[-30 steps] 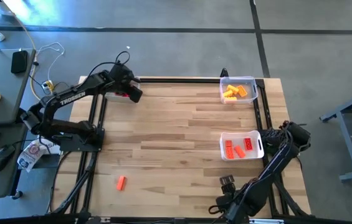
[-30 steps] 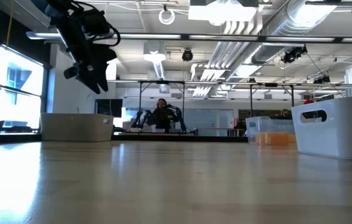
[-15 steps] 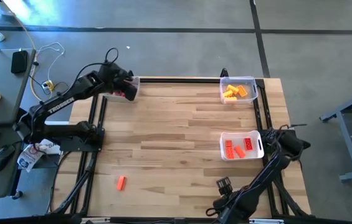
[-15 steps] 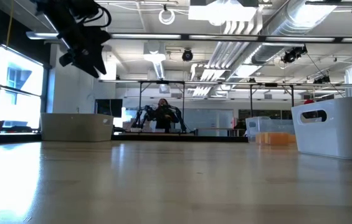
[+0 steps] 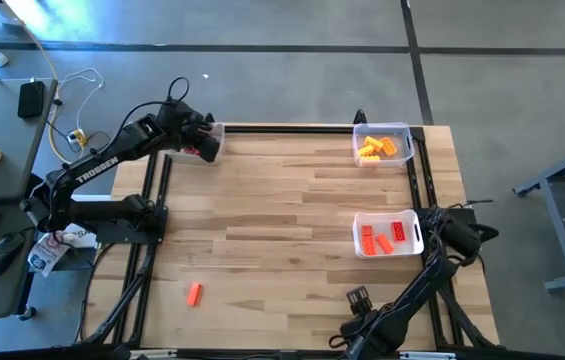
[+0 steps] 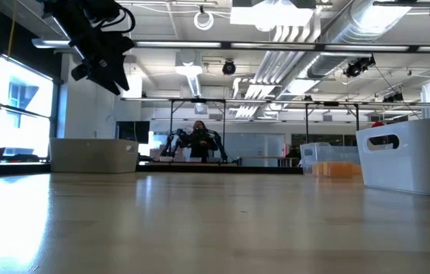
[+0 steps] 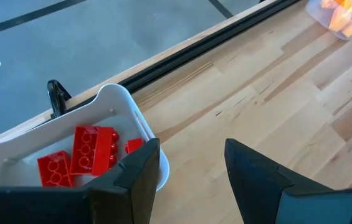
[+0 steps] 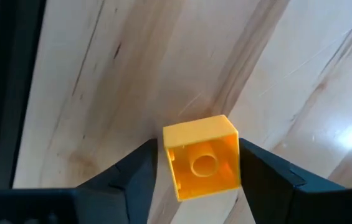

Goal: Sort & place blocks by color
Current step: Put the yellow game piece into the transparent bin

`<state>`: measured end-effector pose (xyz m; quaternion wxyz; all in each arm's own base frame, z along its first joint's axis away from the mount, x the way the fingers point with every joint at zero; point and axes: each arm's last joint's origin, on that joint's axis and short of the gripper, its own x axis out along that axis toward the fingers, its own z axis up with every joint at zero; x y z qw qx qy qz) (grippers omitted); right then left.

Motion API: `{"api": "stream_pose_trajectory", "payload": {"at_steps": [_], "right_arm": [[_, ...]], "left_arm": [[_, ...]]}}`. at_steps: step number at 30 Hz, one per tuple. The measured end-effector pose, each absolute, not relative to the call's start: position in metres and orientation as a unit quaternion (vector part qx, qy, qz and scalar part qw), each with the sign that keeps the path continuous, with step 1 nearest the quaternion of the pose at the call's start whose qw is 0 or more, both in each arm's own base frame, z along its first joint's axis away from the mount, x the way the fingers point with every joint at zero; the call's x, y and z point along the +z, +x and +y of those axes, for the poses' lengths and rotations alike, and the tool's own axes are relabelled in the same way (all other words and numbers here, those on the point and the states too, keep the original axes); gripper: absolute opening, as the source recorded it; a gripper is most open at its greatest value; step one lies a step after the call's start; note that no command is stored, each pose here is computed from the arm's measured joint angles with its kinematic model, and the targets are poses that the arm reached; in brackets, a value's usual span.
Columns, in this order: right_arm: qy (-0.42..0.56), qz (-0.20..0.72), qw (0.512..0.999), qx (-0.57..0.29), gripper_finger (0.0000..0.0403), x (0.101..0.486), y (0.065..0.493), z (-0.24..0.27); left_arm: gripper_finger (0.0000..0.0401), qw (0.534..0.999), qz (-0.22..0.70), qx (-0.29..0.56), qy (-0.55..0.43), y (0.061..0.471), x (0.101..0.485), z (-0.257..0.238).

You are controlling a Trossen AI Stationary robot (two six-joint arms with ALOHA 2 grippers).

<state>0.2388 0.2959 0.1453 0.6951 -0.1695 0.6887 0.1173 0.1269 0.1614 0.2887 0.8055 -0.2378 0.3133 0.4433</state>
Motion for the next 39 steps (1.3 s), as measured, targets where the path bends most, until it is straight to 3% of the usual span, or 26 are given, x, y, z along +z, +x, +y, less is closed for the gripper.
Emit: {"api": "stream_pose_trajectory", "payload": {"at_steps": [6,14,19,29,39], "right_arm": [[-0.150,0.693,0.697,0.105,0.0107,0.146,0.241,0.295],[-0.103,0.688,0.719,0.020,0.0106,0.146,0.256,0.280],[-0.121,0.668,0.733,-0.040,0.0106,0.148,0.272,0.261],[-0.185,0.662,0.717,-0.114,0.0106,0.155,0.311,0.197],[-0.190,0.628,0.732,-0.184,0.0106,0.191,0.337,0.128]], "left_arm": [[0.0168,0.805,0.313,0.444,-0.238,0.127,0.289,0.161],[0.0168,0.806,0.313,0.443,-0.237,0.127,0.289,0.161],[0.0168,0.807,0.315,0.440,-0.236,0.128,0.289,0.160],[0.0168,0.809,0.366,0.397,-0.235,0.138,0.283,0.143],[0.0168,0.806,0.427,0.340,-0.231,0.149,0.276,0.117]]}}
